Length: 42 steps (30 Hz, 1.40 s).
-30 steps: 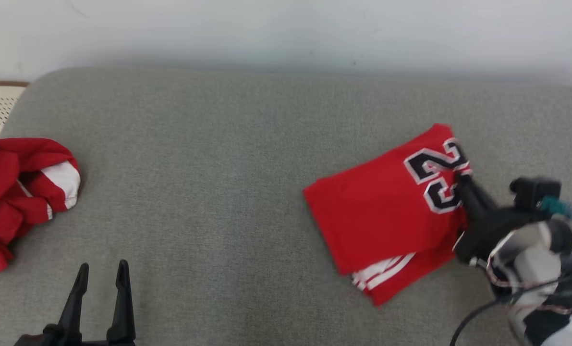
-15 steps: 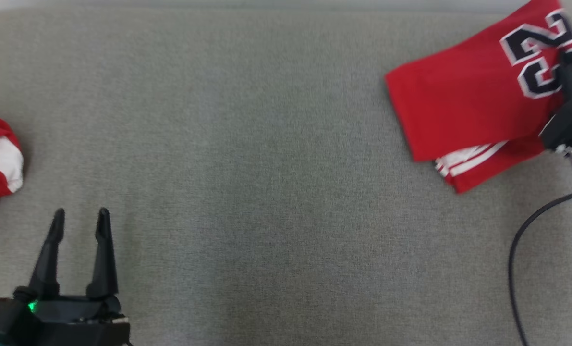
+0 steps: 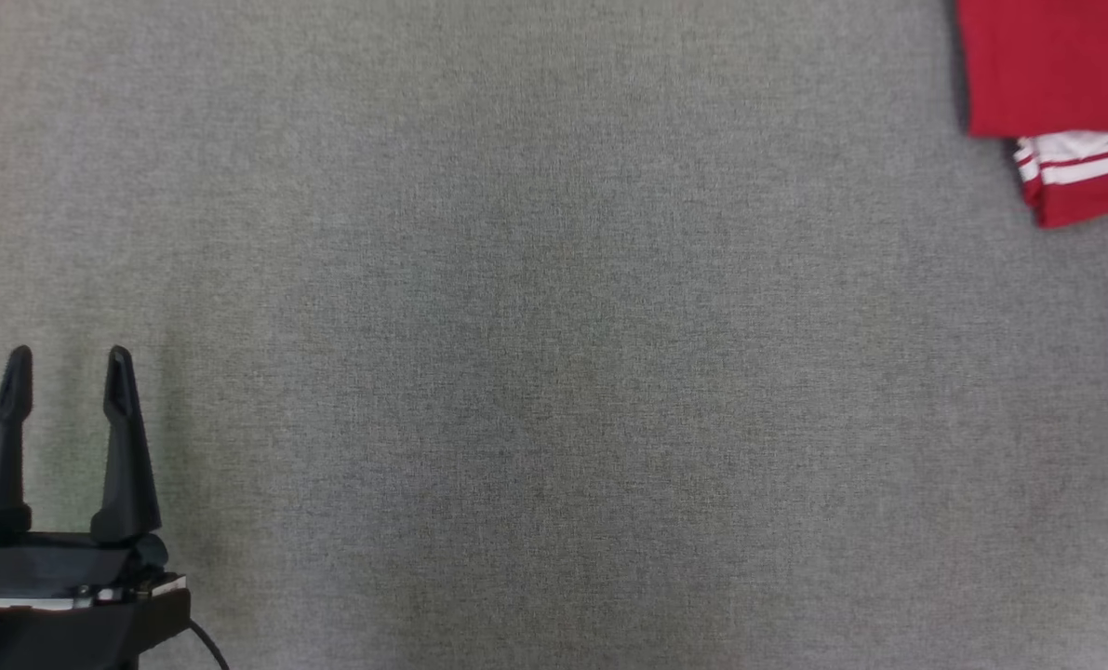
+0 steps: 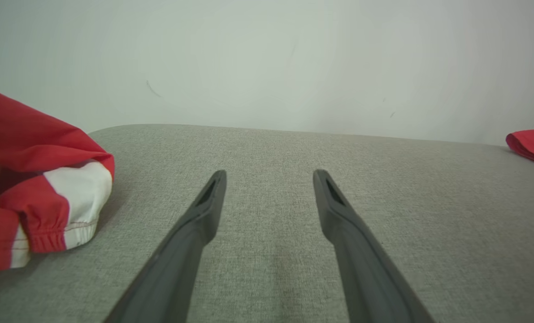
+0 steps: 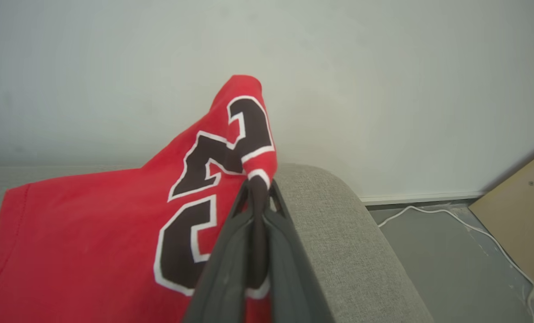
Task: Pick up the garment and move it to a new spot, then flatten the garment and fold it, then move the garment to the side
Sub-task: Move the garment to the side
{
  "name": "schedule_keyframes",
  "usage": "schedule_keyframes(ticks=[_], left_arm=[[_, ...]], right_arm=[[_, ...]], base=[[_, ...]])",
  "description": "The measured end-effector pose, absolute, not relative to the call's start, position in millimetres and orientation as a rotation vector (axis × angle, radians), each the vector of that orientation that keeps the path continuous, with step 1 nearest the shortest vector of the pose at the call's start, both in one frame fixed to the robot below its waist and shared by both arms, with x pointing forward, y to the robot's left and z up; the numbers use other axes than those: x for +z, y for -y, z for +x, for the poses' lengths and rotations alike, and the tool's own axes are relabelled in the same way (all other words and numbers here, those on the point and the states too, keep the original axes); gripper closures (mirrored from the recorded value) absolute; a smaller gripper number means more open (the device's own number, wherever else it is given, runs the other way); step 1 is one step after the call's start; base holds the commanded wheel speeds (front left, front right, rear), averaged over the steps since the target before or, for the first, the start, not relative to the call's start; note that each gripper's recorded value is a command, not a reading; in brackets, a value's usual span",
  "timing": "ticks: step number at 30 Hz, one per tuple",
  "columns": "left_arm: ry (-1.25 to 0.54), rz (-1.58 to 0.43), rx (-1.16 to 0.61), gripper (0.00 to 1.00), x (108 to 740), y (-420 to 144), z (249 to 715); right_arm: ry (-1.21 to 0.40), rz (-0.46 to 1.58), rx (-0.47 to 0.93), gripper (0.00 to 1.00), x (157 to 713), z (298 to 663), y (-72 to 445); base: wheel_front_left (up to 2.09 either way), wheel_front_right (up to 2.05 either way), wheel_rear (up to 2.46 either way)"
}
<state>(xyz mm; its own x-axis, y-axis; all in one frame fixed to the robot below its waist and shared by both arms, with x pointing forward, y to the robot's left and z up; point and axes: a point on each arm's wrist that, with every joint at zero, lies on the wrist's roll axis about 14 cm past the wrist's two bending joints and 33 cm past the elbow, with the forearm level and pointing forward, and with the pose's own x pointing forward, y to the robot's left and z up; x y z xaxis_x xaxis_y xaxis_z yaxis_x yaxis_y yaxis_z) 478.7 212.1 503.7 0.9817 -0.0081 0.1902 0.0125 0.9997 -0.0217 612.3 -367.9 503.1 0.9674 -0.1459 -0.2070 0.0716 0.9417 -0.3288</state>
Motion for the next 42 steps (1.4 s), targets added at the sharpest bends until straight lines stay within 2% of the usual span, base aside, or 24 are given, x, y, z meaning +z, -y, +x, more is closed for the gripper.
schedule_keyframes(ticks=[6, 14, 15, 16, 17, 20, 26, 33, 38, 42], left_arm=[[0.197, 0.001, -0.014, 0.0, 502.9, -214.7, 481.8], [0.198, 0.011, -0.014, 0.0, 501.2, -215.7, 484.4], [0.198, 0.011, -0.014, 0.0, 501.2, -215.6, 484.4], [0.197, 0.01, -0.015, 0.0, 500.9, -215.4, 484.4], [0.196, 0.01, -0.016, 0.0, 500.7, -215.1, 484.3], [0.196, 0.007, -0.016, 0.0, 501.8, -214.3, 483.0], [0.207, -0.004, -0.001, 0.0, 510.2, -216.6, 476.8], [0.205, -0.03, 0.014, 0.0, 516.6, -216.2, 464.2], [0.226, -0.05, 0.013, 0.0, 529.2, -212.4, 454.0], [0.231, -0.062, 0.013, 0.0, 535.4, -210.0, 444.3]], right_arm=[[-0.261, -0.381, -0.157, 1.0, 501.3, 612.9, 392.5], [-0.268, -0.388, -0.174, 1.0, 502.7, 614.5, 399.0], [-0.271, -0.388, -0.176, 0.62, 502.1, 613.8, 399.9], [-0.285, -0.387, -0.185, 0.08, 499.6, 611.7, 402.8], [-0.302, -0.394, -0.19, 0.0, 496.8, 609.7, 404.9], [-0.333, -0.43, -0.197, 0.0, 494.1, 604.0, 410.5], [-0.183, -0.414, -0.202, 0.0, 531.5, 605.8, 406.2], [-0.019, -0.308, -0.099, 0.0, 566.7, 613.3, 349.9], [0.099, -0.242, 0.023, 0.0, 589.8, 600.7, 295.4], [0.152, -0.177, 0.084, 0.0, 592.2, 575.6, 263.8]], base=[[0.0, 0.0, 0.0], [0.0, 0.0, 0.0], [0.0, 0.0, 0.0], [0.0, 0.0, 0.0], [0.0, 0.0, 0.0], [0.0, 0.0, 0.0], [0.0, 0.0, 0.0], [0.0, 0.0, 0.0], [0.0, 0.0, 0.0], [0.0, 0.0, 0.0]])
